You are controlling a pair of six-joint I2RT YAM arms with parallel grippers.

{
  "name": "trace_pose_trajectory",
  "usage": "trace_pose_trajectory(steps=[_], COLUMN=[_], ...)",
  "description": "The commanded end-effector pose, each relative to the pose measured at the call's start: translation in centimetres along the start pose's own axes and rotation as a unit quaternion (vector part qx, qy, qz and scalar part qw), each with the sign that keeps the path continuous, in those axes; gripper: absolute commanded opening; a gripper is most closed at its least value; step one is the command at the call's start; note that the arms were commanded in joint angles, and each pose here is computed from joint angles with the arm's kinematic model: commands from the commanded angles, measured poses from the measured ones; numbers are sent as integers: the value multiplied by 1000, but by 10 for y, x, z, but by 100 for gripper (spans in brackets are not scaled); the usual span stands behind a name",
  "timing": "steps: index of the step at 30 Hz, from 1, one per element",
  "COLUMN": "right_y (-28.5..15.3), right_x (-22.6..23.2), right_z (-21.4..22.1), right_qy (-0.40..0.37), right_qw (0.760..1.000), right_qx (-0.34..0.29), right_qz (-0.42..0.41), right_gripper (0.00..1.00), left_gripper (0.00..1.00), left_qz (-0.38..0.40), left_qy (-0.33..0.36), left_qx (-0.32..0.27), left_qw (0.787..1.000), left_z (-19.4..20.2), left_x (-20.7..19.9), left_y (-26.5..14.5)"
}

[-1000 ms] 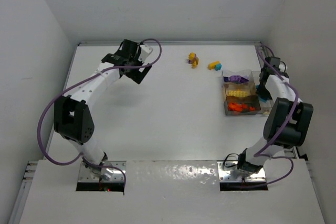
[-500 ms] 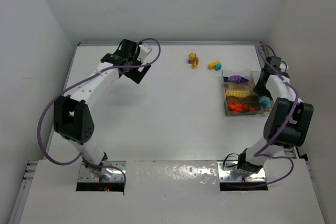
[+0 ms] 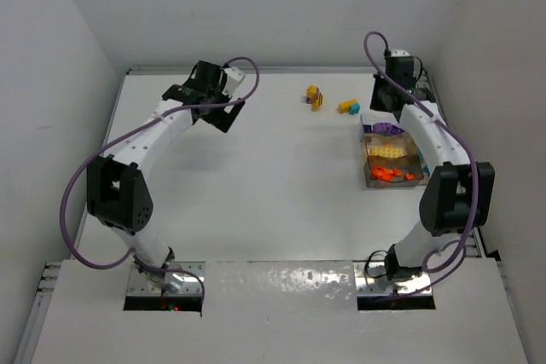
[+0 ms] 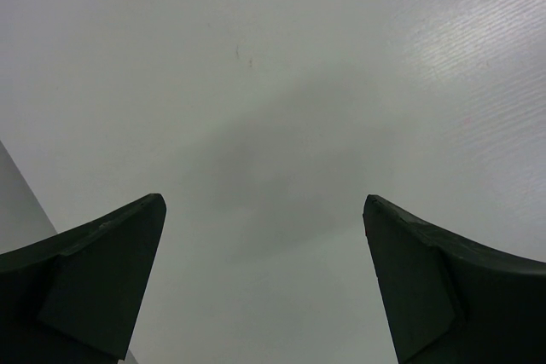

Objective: Sort the legos into containers by color

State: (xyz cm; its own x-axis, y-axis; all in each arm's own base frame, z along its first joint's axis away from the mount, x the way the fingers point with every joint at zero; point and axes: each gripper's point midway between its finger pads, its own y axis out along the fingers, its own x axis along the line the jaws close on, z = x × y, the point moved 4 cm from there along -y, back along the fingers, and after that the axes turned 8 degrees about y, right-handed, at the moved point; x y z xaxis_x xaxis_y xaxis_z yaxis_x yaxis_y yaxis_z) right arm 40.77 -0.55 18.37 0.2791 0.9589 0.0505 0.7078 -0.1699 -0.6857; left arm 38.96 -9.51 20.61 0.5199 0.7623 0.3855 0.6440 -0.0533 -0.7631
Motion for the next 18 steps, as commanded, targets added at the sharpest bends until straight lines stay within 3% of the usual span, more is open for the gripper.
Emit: trace_pose_trajectory(steps=[1,3,7,13,18], right_y=[7,22,41,89,133], right_x=[44,72,129,171,184], right_z=[-48,-60,-84,-71,-28], right_qy=[78,83,91,79,77], right_qw=[990,987,979,983,985], right_qx=[-48,-46,-54,-23,26], right_qz=[-109,-133,-175,-167,-149], right_gripper=[20,42,54,57,60], left_gripper=[100,100,100,100,100], left_qz=[-22,-30,-39,-60,-65], left_qy=[-35,-62,-102,-106,-104], left_qx=[-26,-28,-34,-24,-11], left_qw=[999,997,993,992,992], left_z=[-15,-18,-24,-23,-17], left_x=[16,20,30,38,37], left_y=[-6,-6,-9,-10,-5])
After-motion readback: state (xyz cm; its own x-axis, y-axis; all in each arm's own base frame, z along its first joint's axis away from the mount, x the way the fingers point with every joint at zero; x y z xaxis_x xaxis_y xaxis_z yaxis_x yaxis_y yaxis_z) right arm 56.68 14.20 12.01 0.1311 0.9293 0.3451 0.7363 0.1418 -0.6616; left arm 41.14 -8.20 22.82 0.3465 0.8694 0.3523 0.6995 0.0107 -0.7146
